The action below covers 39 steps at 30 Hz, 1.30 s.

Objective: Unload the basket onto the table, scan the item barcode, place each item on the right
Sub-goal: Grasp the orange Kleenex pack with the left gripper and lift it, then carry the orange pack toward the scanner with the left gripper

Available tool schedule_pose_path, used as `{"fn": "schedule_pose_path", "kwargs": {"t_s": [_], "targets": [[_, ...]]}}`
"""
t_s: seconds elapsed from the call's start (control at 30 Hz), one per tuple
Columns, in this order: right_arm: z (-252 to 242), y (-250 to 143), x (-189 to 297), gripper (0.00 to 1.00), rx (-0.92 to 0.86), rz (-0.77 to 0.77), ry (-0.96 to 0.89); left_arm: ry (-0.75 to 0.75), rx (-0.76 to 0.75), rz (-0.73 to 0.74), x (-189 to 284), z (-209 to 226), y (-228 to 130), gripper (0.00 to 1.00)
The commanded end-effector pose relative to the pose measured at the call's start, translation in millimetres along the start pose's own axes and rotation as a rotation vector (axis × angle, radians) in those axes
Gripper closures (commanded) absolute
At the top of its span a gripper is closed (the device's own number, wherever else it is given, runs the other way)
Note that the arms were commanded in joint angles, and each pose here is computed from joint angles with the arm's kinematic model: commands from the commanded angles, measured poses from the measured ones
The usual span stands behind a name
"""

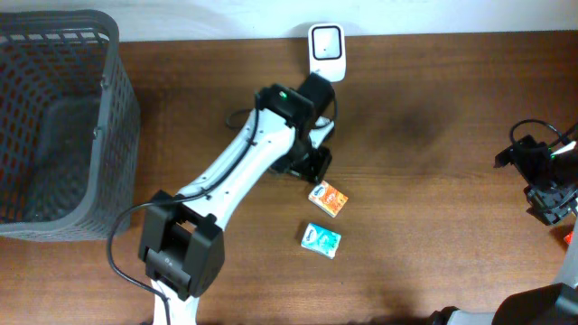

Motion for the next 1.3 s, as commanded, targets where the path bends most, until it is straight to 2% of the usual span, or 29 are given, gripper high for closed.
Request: {"fn": "schedule_pose_path", "kwargs": {"t_s": [0.0, 0.07, 0.17, 0.4, 0.53, 0.73, 0.87, 1.0, 1.07, 1.13, 1.27], "targets": [[1.4, 4.4, 3.8, 0.02, 0.006, -0.017, 0.003, -0.080, -0.035, 0.068, -27.2, -29.9, -18.4, 0.43], [1.4, 4.4, 3.8, 0.02, 0.006, -0.017, 0.003, -0.084, 0.001, 0.074, -47.6, -36.2, -22.1, 0.44], [1.4, 4.4, 3.8, 0.02, 0.006, -0.017, 0.003, -0.080, 0.101, 0.062, -67.4, -37.6, -23.0, 0.51], [1.4, 4.4, 3.8, 0.02, 0.006, -0.017, 0.003, -0.069, 0.344, 0.037, -102.7, -29.6, -28.7, 0.50], [1.4, 4.4, 3.8, 0.02, 0.006, -0.017, 0.003, -0.079, 0.346, -0.025, -110.0, -28.0, -17.6, 0.51], [1.4, 4.4, 3.8, 0.02, 0.006, -0.017, 0.003, -0.090, 0.361, -0.103, -109.4, -27.2, 1.1, 0.65], [1.4, 4.4, 3.8, 0.02, 0.006, -0.017, 0.003, 0.008, 0.356, -0.182, -107.6, -9.5, 15.0, 0.70], [1.4, 4.4, 3.8, 0.02, 0.006, -0.017, 0.003, 0.188, 0.368, -0.253, -102.0, 20.8, 23.0, 0.66], [1.4, 4.4, 3.8, 0.02, 0.006, -0.018, 0.003, 0.270, 0.317, -0.293, -96.6, 34.6, 30.2, 0.62], [1.4, 4.4, 3.8, 0.02, 0.006, -0.017, 0.003, 0.280, 0.266, -0.332, -92.4, 40.4, 40.4, 0.60], [1.4, 4.4, 3.8, 0.02, 0.006, -0.017, 0.003, 0.216, 0.276, -0.413, -85.2, 47.6, 59.1, 0.60]]}}
Point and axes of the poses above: each gripper's point midway between its finger pads, its own x axis back along the fingers, its own z axis along the line the jaws close on, y = z × x, the point moved 1 cm from there along x, back along the fingers, and after that the axes turned 14 degrees about -x, right-handed, at the moved point
